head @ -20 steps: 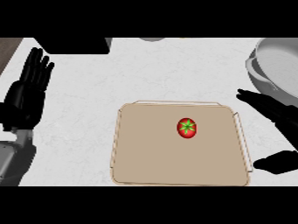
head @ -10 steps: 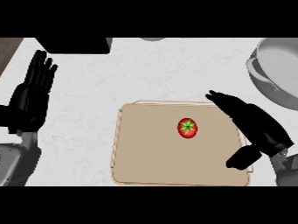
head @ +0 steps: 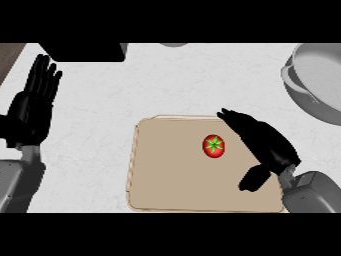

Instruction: Pick the tomato from the tray and place it in the pot

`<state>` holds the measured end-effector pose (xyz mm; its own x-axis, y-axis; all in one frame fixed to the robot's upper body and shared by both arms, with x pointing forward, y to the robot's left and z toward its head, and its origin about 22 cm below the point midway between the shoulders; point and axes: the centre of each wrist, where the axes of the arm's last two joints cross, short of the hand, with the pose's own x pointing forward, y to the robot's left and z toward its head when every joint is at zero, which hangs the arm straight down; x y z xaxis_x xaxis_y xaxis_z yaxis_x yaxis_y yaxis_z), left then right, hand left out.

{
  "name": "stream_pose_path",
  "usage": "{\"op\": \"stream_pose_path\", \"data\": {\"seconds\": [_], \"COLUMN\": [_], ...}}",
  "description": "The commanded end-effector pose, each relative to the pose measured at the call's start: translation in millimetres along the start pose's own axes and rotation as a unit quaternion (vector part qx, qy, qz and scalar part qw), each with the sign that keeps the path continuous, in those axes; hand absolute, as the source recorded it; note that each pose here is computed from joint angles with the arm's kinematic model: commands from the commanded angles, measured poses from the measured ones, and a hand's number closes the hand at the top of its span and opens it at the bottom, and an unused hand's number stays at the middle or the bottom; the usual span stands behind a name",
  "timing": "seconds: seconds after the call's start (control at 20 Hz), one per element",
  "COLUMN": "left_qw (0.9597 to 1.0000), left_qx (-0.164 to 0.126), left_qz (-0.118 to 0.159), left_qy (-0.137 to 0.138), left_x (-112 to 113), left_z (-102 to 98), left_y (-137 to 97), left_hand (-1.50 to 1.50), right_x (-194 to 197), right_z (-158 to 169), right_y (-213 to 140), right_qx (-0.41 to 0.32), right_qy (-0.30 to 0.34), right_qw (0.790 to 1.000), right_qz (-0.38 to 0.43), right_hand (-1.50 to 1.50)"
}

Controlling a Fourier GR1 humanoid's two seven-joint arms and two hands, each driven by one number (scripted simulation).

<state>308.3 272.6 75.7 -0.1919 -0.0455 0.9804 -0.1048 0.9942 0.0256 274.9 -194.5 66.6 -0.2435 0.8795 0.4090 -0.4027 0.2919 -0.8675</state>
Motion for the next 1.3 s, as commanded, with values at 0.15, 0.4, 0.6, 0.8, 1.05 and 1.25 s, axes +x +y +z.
{"op": "stream_pose_path", "data": {"seconds": [0.15,0.4,0.6,0.8,1.05,1.25], "left_qw": [1.0000,1.0000,1.0000,1.0000,0.9999,0.9999], "left_qx": [-0.001,-0.002,-0.004,0.000,-0.007,-0.013], "left_qz": [-0.004,-0.001,-0.001,-0.004,-0.010,0.001], "left_qy": [0.002,0.006,-0.004,-0.002,-0.005,-0.002], "left_x": [9.2,12.0,-0.3,19.1,10.3,10.3], "left_z": [-2.0,7.2,10.4,-0.3,9.3,5.7], "left_y": [3.9,-16.1,-18.7,-1.2,-11.4,-2.9], "left_hand": [0.00,0.00,0.00,0.00,0.00,0.00], "right_x": [-7.2,11.0,-6.1,-11.9,-8.9,0.4], "right_z": [-5.2,-13.8,-38.3,-48.3,-63.4,-82.2], "right_y": [16.5,36.2,31.7,48.3,78.3,82.4], "right_qx": [-0.021,-0.016,-0.024,-0.008,-0.006,-0.004], "right_qy": [-0.023,0.023,0.041,0.039,0.022,0.018], "right_qw": [0.999,0.999,0.999,0.999,0.999,1.000], "right_qz": [0.010,0.022,0.025,0.022,0.022,0.019], "right_hand": [-1.50,-1.50,-1.50,-1.50,-1.50,-1.50]}}
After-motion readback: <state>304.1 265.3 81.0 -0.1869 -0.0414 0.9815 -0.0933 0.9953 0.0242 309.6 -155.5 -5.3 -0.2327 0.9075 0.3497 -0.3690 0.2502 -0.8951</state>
